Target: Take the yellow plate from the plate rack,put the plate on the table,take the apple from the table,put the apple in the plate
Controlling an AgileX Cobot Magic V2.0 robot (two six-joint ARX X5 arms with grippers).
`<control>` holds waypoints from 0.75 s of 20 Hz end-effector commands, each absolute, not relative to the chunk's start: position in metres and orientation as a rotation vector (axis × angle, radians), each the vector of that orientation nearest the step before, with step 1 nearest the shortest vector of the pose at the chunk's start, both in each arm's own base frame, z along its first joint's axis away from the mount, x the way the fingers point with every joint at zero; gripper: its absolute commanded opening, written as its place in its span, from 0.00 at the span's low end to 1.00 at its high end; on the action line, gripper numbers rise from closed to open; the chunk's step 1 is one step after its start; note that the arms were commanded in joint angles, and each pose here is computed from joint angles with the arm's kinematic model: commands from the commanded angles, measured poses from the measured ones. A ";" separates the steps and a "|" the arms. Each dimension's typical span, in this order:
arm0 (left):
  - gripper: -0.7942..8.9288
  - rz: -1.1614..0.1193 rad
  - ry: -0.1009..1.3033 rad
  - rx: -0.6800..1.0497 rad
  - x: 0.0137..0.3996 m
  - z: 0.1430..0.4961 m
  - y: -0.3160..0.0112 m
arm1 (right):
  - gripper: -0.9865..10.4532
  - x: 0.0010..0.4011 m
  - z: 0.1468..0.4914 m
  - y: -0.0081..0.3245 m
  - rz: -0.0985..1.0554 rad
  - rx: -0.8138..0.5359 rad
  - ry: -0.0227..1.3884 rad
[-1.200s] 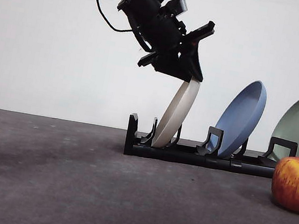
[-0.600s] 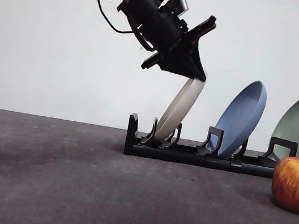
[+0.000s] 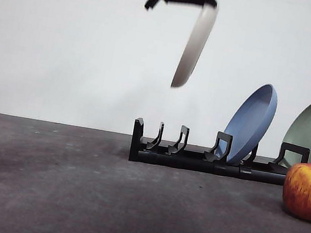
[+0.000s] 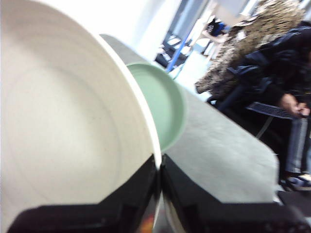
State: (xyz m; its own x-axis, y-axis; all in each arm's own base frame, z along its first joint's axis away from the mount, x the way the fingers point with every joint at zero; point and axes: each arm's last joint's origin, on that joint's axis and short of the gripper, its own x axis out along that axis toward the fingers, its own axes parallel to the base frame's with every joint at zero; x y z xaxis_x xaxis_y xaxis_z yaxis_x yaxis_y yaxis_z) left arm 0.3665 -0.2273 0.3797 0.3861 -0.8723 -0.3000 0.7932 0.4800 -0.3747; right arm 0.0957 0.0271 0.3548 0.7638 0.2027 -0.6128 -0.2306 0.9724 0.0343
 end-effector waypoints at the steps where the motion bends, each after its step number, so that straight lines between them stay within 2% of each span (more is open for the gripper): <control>1: 0.07 -1.108 0.468 -0.136 0.345 0.403 -0.217 | 0.55 0.096 0.356 0.027 0.234 -0.031 0.655; 3: 0.07 -1.092 0.459 -0.018 0.316 0.422 -0.206 | 0.55 0.096 0.356 0.027 0.234 -0.031 0.655; 8: 0.07 -0.916 0.534 0.311 0.240 0.447 -0.189 | 0.55 0.096 0.356 0.027 0.234 -0.031 0.654; 11: 0.07 -0.849 0.661 0.503 0.210 0.436 -0.203 | 0.55 0.096 0.356 0.027 0.235 -0.030 0.650; 15: 0.08 -0.856 0.782 0.726 0.182 0.409 -0.244 | 0.55 0.096 0.356 0.027 0.235 -0.030 0.646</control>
